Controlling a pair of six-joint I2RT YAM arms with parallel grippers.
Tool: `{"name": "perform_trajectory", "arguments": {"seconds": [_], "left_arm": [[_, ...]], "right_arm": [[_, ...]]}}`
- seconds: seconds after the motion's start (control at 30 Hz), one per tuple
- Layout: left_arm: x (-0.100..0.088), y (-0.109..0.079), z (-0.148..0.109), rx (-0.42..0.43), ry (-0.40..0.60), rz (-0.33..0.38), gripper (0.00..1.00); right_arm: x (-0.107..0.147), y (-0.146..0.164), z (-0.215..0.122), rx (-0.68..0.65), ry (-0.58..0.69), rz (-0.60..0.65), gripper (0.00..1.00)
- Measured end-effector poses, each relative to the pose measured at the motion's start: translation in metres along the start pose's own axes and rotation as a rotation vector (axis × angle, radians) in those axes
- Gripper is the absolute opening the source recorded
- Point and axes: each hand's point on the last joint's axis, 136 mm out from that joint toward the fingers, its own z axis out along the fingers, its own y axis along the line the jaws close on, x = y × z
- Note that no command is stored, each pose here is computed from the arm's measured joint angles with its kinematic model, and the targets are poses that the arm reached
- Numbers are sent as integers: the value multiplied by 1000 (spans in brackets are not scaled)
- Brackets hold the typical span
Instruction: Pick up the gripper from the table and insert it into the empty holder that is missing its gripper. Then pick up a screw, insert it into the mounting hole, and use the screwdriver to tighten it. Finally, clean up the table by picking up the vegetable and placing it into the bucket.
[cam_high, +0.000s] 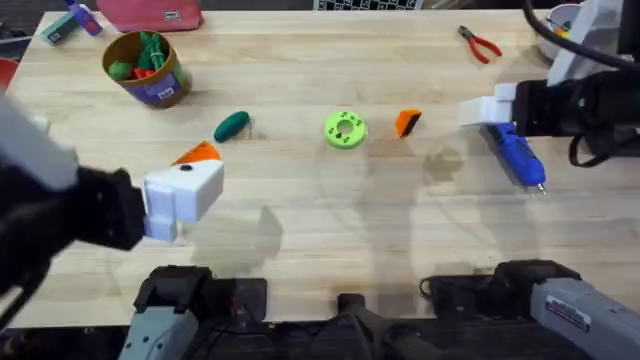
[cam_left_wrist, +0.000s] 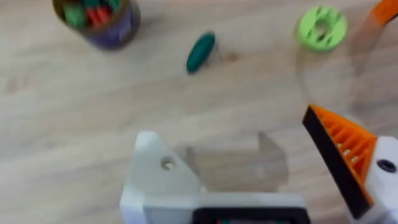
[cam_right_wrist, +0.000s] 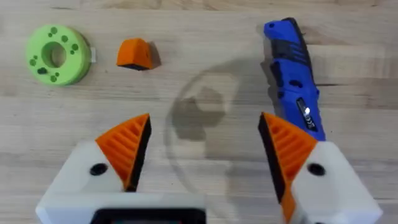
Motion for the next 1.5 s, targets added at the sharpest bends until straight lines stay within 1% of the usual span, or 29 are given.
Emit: {"name": "perform_trajectory", "arguments": {"seconds": [0.07,0.17,0.3,0.5,0.7,0.8,0.83,0.87,1.0,1.1,1.3,1.37,1.43,1.5], "left_arm": [[-5,-4,-1,11,-99,12,987],[-5,-6,7,13,-203,26,988],[-2,-5,29,7,-305,38,988],[-4,0,61,-22,-469,58,988],[-14,3,74,-47,-658,85,988],[-22,3,75,-56,-766,104,987],[-27,2,77,-61,-843,119,988],[-27,2,78,-62,-863,124,988],[-25,3,84,-69,-910,136,988],[-20,4,91,-62,-913,135,988],[-6,0,108,-4,-844,80,988],[0,-3,115,26,-807,57,988],[9,-10,123,75,-760,42,988],[17,-20,129,142,-717,40,988]], "right_arm": [[0,0,0,0,0,0,994],[0,0,0,0,0,0,994],[0,0,0,0,0,0,994],[0,0,0,0,1,0,994],[0,0,0,0,1,0,994],[0,0,0,0,1,0,994],[0,0,0,0,0,0,994],[0,0,0,0,0,0,994],[0,0,0,0,1,0,994],[0,0,0,0,1,0,994],[0,0,0,0,0,0,994],[0,0,0,0,1,0,994],[0,0,0,0,1,0,994],[0,0,0,0,1,0,993]]}}
